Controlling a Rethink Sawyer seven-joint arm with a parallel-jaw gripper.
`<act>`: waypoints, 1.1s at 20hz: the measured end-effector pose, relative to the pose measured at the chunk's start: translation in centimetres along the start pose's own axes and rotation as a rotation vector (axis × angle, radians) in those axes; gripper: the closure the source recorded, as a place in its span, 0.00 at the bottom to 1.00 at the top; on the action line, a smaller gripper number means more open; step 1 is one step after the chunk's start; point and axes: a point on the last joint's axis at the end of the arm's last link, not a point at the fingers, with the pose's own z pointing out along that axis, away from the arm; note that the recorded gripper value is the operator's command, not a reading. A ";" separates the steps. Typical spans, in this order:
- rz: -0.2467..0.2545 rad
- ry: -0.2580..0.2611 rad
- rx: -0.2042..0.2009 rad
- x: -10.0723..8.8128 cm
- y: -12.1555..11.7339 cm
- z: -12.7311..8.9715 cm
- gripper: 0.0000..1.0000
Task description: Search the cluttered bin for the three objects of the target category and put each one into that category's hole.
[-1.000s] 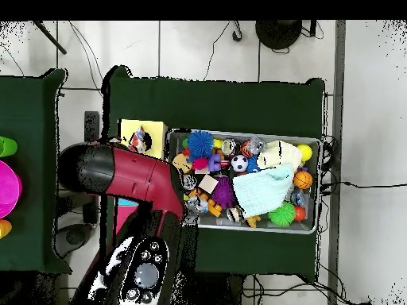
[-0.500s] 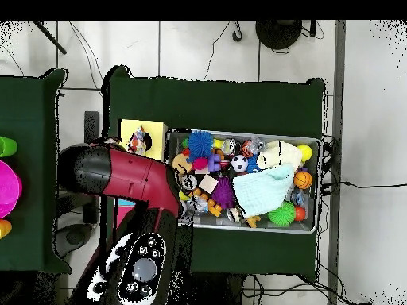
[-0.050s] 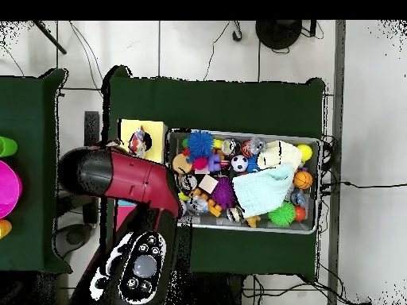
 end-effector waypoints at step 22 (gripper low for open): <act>-0.010 -0.061 -0.024 0.1 -0.2 3.7 1.00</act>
